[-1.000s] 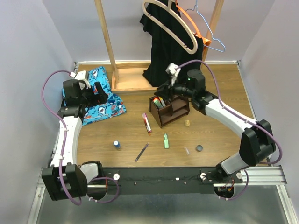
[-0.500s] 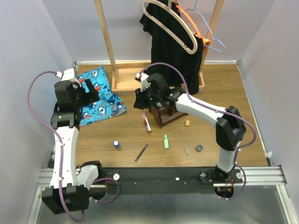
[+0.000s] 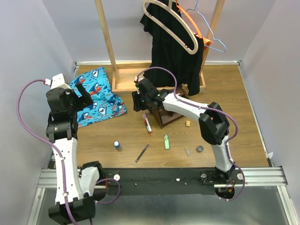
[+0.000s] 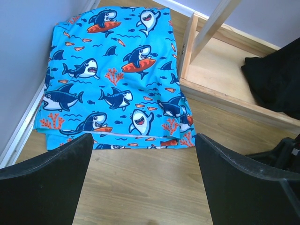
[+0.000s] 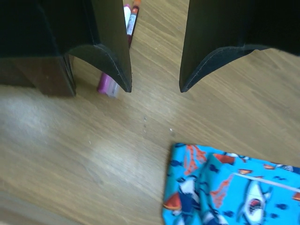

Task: Sort the stationery into containers
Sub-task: Pick up the pen from the center of the board.

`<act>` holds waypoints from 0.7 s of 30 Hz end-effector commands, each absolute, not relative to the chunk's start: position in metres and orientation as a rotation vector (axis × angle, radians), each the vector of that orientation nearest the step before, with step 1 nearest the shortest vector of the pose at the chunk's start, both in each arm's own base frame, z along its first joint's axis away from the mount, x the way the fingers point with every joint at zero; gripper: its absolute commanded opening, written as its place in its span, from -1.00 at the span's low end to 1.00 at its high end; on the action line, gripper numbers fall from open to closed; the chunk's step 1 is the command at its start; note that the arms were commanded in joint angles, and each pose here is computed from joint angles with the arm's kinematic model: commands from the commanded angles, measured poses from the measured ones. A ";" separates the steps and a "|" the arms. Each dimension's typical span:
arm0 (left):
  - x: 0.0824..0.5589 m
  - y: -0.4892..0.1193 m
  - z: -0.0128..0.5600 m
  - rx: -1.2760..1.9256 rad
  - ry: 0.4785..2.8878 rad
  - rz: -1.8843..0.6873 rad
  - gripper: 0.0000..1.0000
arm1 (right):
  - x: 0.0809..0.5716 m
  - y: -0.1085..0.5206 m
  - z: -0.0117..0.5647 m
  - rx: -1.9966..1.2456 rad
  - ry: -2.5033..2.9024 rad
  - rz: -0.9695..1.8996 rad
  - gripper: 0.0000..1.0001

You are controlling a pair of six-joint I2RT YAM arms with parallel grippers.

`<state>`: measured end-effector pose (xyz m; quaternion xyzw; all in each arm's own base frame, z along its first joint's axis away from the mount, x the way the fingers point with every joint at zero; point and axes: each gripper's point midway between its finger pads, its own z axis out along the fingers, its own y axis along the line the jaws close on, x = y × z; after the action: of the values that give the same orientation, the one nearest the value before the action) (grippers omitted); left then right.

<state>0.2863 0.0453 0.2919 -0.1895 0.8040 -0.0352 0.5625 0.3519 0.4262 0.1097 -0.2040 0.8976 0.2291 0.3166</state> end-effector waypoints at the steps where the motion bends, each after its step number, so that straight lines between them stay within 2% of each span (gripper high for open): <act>1: 0.278 0.045 0.287 -0.457 1.908 -0.084 0.98 | 0.344 0.410 0.080 -0.408 2.454 0.414 0.05; 11: 0.277 0.036 0.279 -0.460 1.917 -0.143 0.97 | 0.345 0.408 0.051 -0.442 2.456 0.293 -0.07; 21: 0.278 0.032 0.269 -0.451 1.949 -0.159 0.97 | 0.346 0.397 0.031 -0.481 2.455 0.216 -0.08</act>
<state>0.2804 0.0372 0.2745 -0.1929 0.8136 -0.0548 0.5457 0.3440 0.4033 0.0481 -0.1733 0.9292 0.1125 0.3065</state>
